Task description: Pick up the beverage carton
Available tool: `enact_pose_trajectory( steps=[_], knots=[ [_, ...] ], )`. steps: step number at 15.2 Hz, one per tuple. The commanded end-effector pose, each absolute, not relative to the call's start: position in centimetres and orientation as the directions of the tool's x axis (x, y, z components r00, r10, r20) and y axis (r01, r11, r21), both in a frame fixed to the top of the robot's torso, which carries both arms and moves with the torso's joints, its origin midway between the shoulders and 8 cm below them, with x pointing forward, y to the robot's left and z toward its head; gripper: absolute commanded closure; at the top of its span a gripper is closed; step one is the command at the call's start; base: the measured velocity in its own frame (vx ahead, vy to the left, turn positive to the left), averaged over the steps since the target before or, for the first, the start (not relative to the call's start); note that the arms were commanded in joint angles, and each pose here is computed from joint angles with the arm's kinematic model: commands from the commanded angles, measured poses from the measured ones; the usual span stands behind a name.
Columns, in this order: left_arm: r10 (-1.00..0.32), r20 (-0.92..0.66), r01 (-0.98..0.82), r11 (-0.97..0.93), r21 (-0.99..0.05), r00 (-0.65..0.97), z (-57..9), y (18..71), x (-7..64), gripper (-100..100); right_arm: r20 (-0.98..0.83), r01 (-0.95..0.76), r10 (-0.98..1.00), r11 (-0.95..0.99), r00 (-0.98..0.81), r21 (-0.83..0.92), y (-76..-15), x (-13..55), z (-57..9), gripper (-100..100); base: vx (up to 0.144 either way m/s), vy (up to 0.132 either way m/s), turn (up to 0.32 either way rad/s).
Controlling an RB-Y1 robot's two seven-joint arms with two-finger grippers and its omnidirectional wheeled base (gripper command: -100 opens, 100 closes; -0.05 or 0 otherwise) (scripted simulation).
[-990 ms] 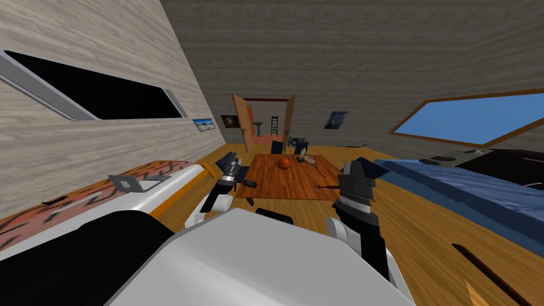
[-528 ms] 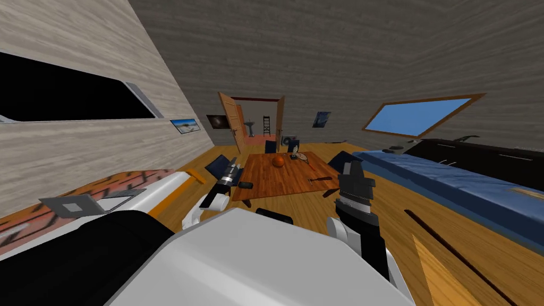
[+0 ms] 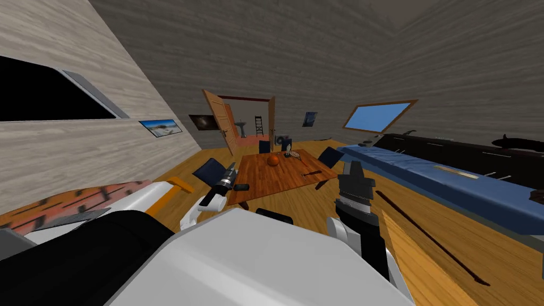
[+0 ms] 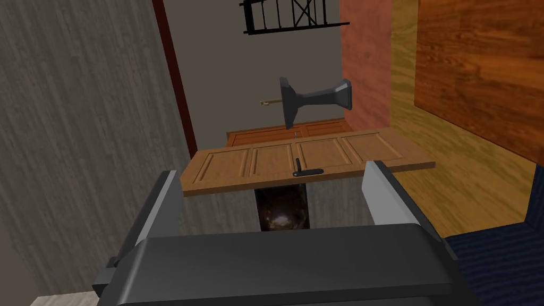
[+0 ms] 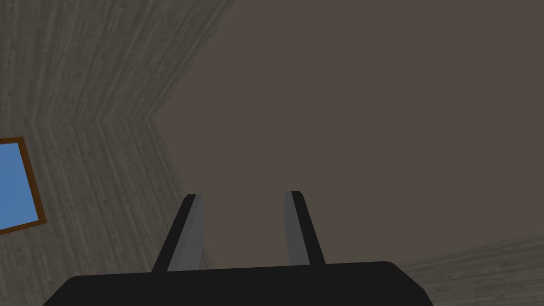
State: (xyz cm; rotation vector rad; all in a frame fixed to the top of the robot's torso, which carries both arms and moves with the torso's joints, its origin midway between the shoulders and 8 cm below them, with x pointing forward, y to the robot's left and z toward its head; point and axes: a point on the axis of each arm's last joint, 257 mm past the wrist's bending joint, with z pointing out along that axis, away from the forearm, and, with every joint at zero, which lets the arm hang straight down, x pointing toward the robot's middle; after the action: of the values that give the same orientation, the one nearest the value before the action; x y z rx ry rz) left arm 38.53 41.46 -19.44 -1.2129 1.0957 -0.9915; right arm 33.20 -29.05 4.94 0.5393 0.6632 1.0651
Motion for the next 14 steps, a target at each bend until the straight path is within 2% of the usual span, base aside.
enact_pose_trajectory(
  steps=[1, 7, 14],
  knots=[
    [-0.969, -0.088, -0.074, 0.073, -0.995, 0.231, -22.1, 43.7, 38.1, -100, -0.230, -0.611, 0.916, 0.391, 0.328, 0.688, -29.0, 33.2, 4.9, 0, -0.044, 0.023, -0.355],
    [-0.954, -0.067, -0.230, -0.001, -0.973, 0.291, -27.7, 47.2, 36.3, -100, -0.230, -0.611, 0.916, 0.391, 0.328, 0.688, -29.0, 33.2, 4.9, 0, -0.037, 0.025, -0.293],
    [-0.933, -0.046, -0.362, -0.093, -0.928, 0.358, -32.8, 50.2, 33.7, -100, -0.230, -0.611, 0.916, 0.392, 0.328, 0.688, -29.0, 33.2, 4.9, 0, -0.026, 0.024, -0.219]
  ],
)
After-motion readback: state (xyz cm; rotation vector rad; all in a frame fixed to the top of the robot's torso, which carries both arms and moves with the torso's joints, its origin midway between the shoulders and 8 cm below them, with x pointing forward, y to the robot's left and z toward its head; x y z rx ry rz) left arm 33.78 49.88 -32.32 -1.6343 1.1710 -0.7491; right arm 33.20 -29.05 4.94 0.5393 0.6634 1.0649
